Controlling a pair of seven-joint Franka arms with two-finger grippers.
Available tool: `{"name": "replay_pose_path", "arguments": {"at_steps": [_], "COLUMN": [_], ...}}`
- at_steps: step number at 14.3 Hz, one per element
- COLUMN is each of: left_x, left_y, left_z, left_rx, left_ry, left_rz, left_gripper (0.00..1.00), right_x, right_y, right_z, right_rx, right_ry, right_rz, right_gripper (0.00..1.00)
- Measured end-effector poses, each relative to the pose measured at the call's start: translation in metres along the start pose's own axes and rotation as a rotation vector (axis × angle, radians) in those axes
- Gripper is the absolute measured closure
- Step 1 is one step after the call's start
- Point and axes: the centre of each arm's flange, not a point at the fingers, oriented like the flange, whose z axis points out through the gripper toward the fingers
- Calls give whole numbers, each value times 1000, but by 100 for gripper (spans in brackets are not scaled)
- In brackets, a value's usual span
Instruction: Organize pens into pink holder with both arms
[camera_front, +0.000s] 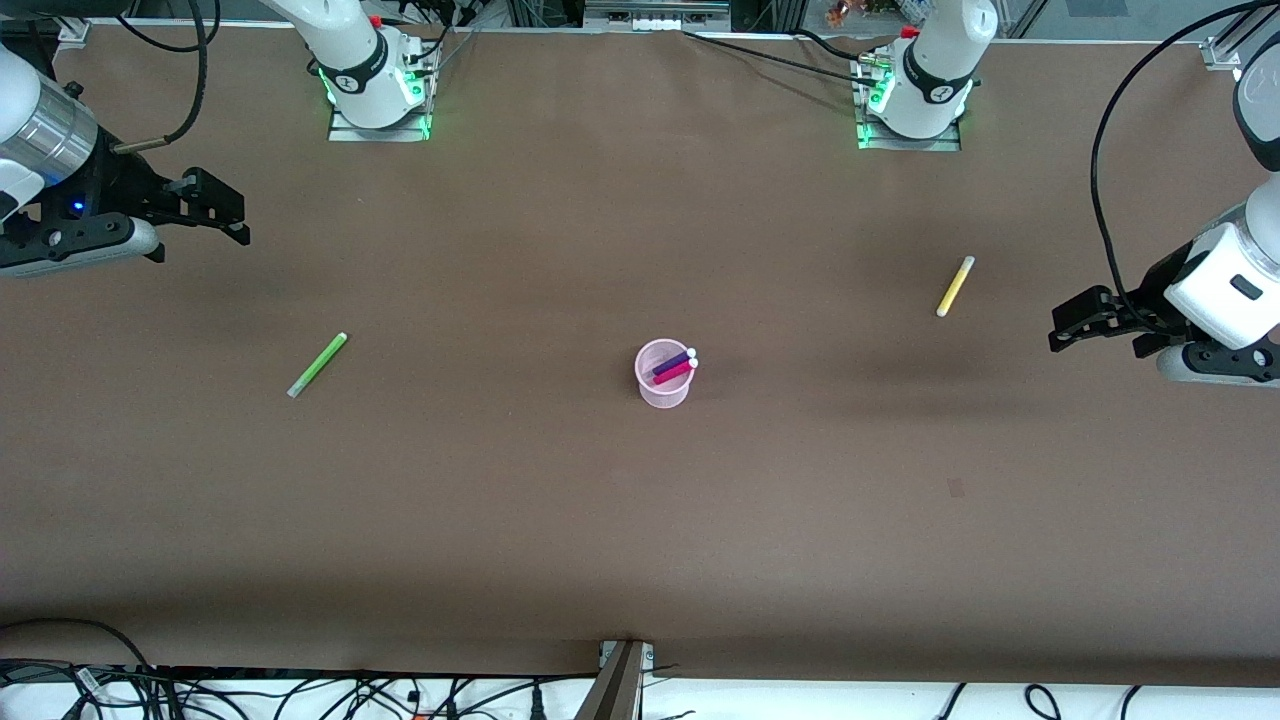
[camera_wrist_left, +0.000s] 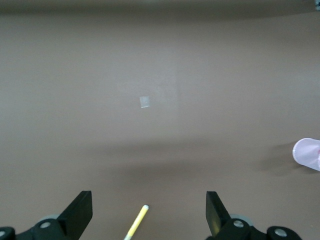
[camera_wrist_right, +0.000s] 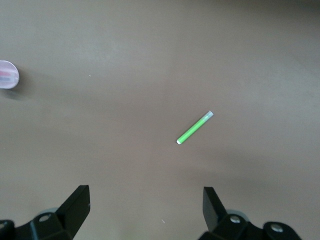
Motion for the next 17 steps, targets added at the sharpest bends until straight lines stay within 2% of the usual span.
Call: {"name": "replay_pose_path", "arguments": {"at_steps": [2,5,10,17], "left_x": [0,0,0,0], "left_y": [7,10,10,10], "left_z": [-1,-1,-2,-2], "left_rx": [23,25,25,25], "left_ry": [1,3,3,3], "left_rz": [20,28,27,27], "left_gripper": [0,0,0,0], "right_x": [0,-1,1,5], "right_y": [0,-1,-4,-4], "right_z": [-5,-14,-1,5], "right_rx": [-22,-24,-21,-25], "right_ry": [5,9,-46,-55], "right_rz": [-9,-18,-23,-24], "right_gripper": [0,0,0,0]}}
